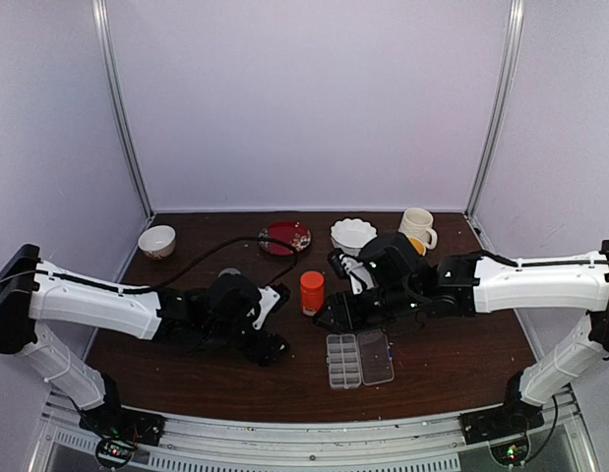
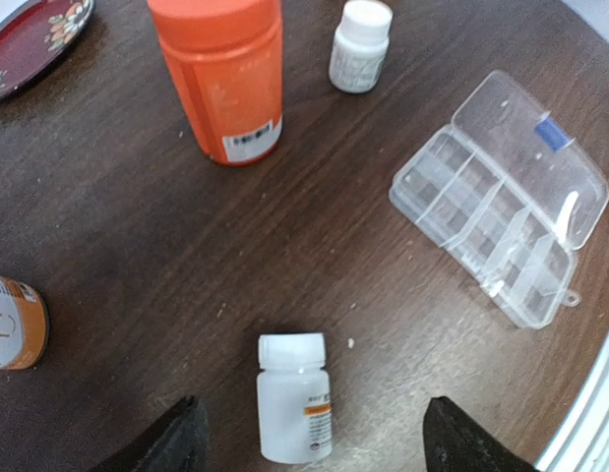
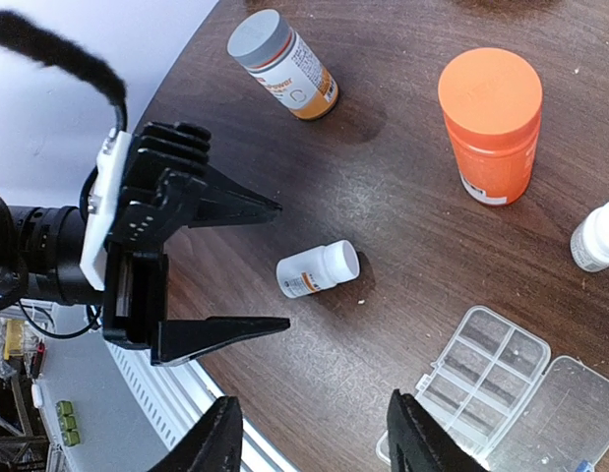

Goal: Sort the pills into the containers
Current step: Pick up the pill bottle from the center of the board.

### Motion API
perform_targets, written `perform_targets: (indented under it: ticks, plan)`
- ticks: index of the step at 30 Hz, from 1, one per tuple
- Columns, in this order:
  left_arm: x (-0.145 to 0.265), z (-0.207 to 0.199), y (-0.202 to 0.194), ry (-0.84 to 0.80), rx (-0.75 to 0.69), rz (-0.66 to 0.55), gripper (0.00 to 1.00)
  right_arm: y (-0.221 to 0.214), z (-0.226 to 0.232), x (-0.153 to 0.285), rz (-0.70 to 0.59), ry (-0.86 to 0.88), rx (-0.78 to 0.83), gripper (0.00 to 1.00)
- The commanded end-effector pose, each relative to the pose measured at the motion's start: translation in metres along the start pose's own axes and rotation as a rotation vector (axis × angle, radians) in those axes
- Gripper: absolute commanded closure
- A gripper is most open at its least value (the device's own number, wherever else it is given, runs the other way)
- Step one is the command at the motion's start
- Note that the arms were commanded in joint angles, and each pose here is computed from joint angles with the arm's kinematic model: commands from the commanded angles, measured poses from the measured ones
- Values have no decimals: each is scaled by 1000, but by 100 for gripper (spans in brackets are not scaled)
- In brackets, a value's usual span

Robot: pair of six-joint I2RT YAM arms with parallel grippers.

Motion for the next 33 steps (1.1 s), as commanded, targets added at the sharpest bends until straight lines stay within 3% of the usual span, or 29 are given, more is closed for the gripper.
perform_targets:
  ticks: [1, 3, 10, 15, 17, 19, 25, 33]
  plan:
    - [-6, 11, -18, 80, 75, 95, 14, 4, -8, 10, -52, -28, -28, 47]
    - [-11, 12, -26, 84, 81, 122, 13, 5, -10, 13, -66, -31, -29, 46]
    - [-33, 9, -44, 67, 60, 232, 24, 3, -15, 9, -59, -50, -29, 47]
    - [-43, 12, -46, 108, 46, 272, 48, 0, -17, 4, -43, -50, -36, 49]
    - [-46, 10, -43, 105, 37, 277, 64, -2, -18, 2, -36, -49, -38, 51]
    - [-45, 8, -40, 96, 29, 267, 70, -4, -19, 1, -32, -48, -40, 51]
    - [-25, 4, -20, 46, 11, 145, 72, -6, -17, 2, -28, -19, -47, 51]
    - [38, -24, 31, -173, -110, -224, 76, 5, 12, 8, -5, 151, -31, 48]
Point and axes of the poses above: each gripper's point midway between its finger pads, its own x axis back along the fingers, its own z axis along the line the jaws close on, y = z × x, the point moved 4 cm from there along x, back along the fingers, and after that the axes turned 6 degrees about x, right-handed, at the moved point
